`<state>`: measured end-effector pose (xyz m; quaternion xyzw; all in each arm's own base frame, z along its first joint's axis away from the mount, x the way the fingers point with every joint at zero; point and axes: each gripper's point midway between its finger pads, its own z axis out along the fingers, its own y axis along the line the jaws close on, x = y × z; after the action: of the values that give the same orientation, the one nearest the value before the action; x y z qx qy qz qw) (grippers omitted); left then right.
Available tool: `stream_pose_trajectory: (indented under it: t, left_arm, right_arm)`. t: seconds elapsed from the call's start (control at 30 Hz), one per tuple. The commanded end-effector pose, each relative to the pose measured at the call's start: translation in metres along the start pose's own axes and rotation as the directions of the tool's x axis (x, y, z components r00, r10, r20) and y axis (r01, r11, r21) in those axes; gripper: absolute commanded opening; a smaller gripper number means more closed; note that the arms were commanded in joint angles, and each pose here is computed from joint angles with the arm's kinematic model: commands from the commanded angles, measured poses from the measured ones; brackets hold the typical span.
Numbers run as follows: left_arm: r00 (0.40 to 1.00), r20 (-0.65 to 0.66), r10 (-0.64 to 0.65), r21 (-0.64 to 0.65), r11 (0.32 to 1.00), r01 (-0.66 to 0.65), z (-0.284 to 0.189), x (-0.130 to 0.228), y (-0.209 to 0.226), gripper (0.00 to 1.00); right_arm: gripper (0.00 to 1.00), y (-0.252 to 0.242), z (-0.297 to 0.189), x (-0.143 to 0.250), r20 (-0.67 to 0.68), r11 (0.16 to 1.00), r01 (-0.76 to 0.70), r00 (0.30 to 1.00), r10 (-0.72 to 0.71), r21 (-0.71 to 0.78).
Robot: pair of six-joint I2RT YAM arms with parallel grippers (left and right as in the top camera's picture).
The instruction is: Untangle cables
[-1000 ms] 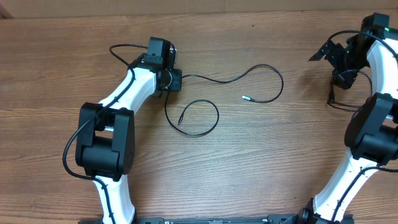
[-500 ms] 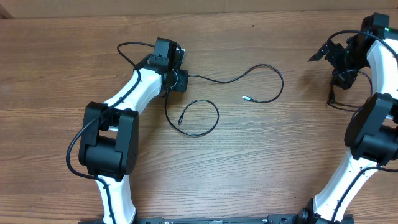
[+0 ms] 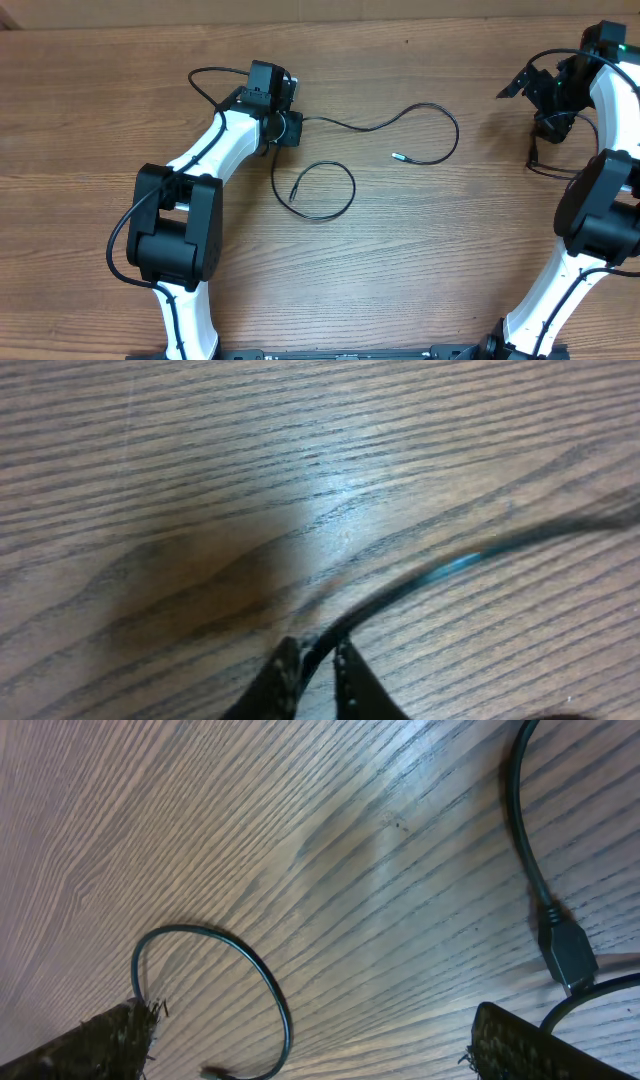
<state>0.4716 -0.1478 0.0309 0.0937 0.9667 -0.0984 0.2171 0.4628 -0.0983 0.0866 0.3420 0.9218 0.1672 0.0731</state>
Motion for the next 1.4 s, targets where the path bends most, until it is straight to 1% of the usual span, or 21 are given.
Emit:
stream_pose_trajectory:
  t: [0.0,0.4,0.5,0.6,0.67,0.7,0.77,0.8,0.83,0.9,0.93,0.97,1.03,1.07,1.1,1.2,1.37]
  left_arm:
    - [1.0,-0.025,0.015,0.001,1.0,-0.015,0.01,0.009,-0.001,0.04]
    - [1.0,-0.025,0.008,0.003,1.0,-0.007,0.007,0.008,-0.002,0.04]
    - [1.0,-0.024,0.001,0.026,1.0,0.0,-0.008,-0.001,-0.005,0.04]
    - [1.0,-0.021,-0.003,0.063,0.998,0.005,-0.034,-0.012,-0.013,0.04]
    - [1.0,-0.021,0.002,0.057,0.998,-0.001,-0.046,-0.017,-0.015,0.04]
    - [1.0,-0.018,0.012,0.057,0.998,-0.011,-0.05,-0.019,-0.015,0.06]
    - [0.999,-0.022,0.037,0.058,0.998,-0.036,-0.05,-0.018,-0.016,0.18]
    - [0.998,-0.031,0.048,0.059,0.997,-0.046,-0.048,-0.015,-0.016,0.28]
    - [0.997,-0.044,0.07,0.06,0.996,-0.067,-0.046,-0.011,-0.017,0.4]
    - [0.99,-0.071,0.124,0.062,0.991,-0.12,-0.042,-0.003,-0.019,0.73]
    - [0.987,-0.08,0.143,0.059,0.989,-0.138,-0.04,0.0,-0.019,0.85]
    - [0.984,-0.083,0.158,0.049,0.987,-0.155,-0.038,0.001,-0.017,0.91]
    - [0.979,-0.083,0.186,0.017,0.983,-0.185,-0.032,0.001,-0.011,0.94]
    - [0.975,-0.083,0.206,0.003,0.978,-0.207,-0.03,0.001,-0.009,0.93]
    - [0.967,-0.088,0.241,-0.003,0.97,-0.242,-0.025,0.002,-0.007,0.87]
    - [0.949,-0.103,0.298,0.013,0.954,-0.298,-0.015,0.006,-0.007,0.83]
    - [0.923,-0.176,0.342,0.04,0.939,-0.341,0.019,0.029,-0.005,0.86]
  right_arm:
    - [1.0,0.007,-0.012,-0.005,0.033,1.0,0.012,0.999,-0.011,-0.02]
    - [1.0,0.007,-0.012,-0.005,0.033,1.0,0.012,0.999,-0.011,-0.02]
    - [1.0,0.007,-0.012,-0.005,0.033,1.0,0.012,0.999,-0.011,-0.02]
    - [1.0,0.007,-0.012,-0.005,0.033,1.0,0.011,0.999,-0.011,-0.019]
    - [1.0,0.007,-0.012,-0.005,0.033,1.0,0.012,0.999,-0.011,-0.02]
    - [1.0,0.007,-0.012,-0.005,0.033,1.0,0.011,0.999,-0.011,-0.019]
    - [1.0,0.007,-0.012,-0.005,0.033,1.0,0.012,0.999,-0.011,-0.02]
    - [1.0,0.007,-0.012,-0.005,0.033,1.0,0.012,0.999,-0.011,-0.019]
    - [1.0,0.007,-0.012,-0.005,0.033,1.0,0.011,0.999,-0.011,-0.019]
    - [1.0,0.007,-0.012,-0.005,0.033,1.0,0.011,0.999,-0.011,-0.019]
    - [1.0,0.007,-0.012,-0.005,0.033,1.0,0.012,0.999,-0.011,-0.02]
    - [1.0,0.007,-0.012,-0.005,0.033,1.0,0.012,0.999,-0.011,-0.02]
    - [1.0,0.007,-0.012,-0.005,0.033,1.0,0.012,0.999,-0.011,-0.02]
    - [1.0,0.007,-0.012,-0.005,0.033,1.0,0.012,0.999,-0.011,-0.02]
    - [1.0,0.007,-0.012,-0.005,0.033,1.0,0.012,0.999,-0.011,-0.02]
    - [1.0,0.007,-0.012,-0.005,0.033,1.0,0.011,0.999,-0.011,-0.019]
    - [1.0,0.007,-0.012,-0.005,0.033,1.0,0.012,0.999,-0.011,-0.02]
